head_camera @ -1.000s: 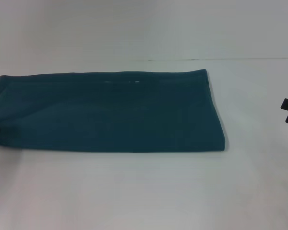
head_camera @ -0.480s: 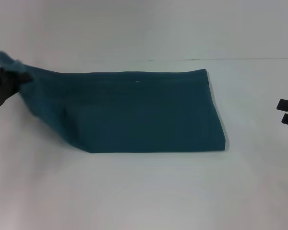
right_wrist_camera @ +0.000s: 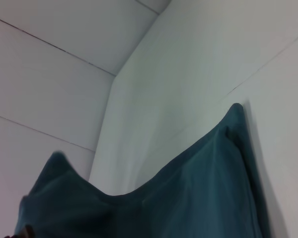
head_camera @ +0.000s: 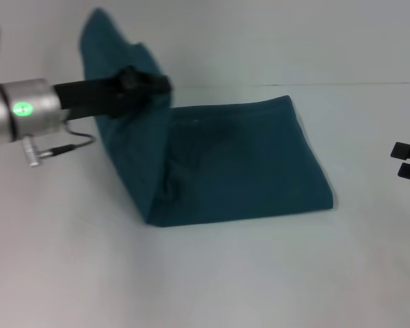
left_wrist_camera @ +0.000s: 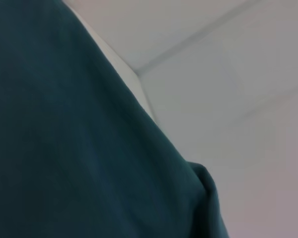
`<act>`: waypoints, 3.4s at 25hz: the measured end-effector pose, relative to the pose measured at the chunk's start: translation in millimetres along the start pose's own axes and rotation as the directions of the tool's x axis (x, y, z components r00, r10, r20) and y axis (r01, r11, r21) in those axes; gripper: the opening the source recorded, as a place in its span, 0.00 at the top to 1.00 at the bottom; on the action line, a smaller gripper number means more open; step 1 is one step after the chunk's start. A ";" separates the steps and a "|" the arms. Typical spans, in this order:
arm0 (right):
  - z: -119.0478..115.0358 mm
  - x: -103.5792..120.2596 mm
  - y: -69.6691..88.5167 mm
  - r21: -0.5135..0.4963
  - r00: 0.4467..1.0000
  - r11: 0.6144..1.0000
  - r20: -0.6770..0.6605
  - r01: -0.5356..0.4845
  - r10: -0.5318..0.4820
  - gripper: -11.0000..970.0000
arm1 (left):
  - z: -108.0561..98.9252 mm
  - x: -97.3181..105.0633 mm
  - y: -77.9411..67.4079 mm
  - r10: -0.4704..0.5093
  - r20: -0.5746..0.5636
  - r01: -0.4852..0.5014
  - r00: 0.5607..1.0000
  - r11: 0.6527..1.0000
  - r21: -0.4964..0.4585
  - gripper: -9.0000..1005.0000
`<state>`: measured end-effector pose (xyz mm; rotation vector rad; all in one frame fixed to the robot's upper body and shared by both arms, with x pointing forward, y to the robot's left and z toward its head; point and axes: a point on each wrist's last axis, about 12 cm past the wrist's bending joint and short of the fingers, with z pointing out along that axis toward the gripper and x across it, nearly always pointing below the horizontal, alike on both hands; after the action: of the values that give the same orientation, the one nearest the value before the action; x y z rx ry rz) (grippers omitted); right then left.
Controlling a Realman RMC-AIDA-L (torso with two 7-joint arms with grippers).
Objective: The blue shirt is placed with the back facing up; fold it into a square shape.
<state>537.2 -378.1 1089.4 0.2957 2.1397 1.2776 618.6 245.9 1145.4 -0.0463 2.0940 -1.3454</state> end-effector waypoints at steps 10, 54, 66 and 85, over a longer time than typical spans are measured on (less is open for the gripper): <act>2.7 3.1 -0.3 -0.001 1.000 1.000 -0.015 -0.003 0.003 0.24 | 92.6 30.9 -41.7 0.135 -0.217 -0.132 0.967 0.991 0.032 0.94; 113.8 -61.4 57.1 0.267 0.959 0.930 -0.198 0.252 -0.204 0.24 | -53.3 45.9 35.4 -0.210 0.054 0.206 0.976 0.976 0.066 0.04; 162.1 -43.1 67.6 0.325 0.953 0.905 -0.217 0.273 -0.210 0.24 | -50.3 45.5 40.4 -0.212 0.094 0.209 0.973 0.977 0.037 0.04; 187.8 -17.5 68.2 0.344 0.936 0.884 -0.263 0.318 -0.234 0.26 | -46.8 47.5 39.9 -0.196 0.095 0.193 0.976 0.980 0.040 0.04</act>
<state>657.7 -217.7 1090.9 0.0013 2.5058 0.7502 568.1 285.6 1101.7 -0.3066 2.0268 -1.4582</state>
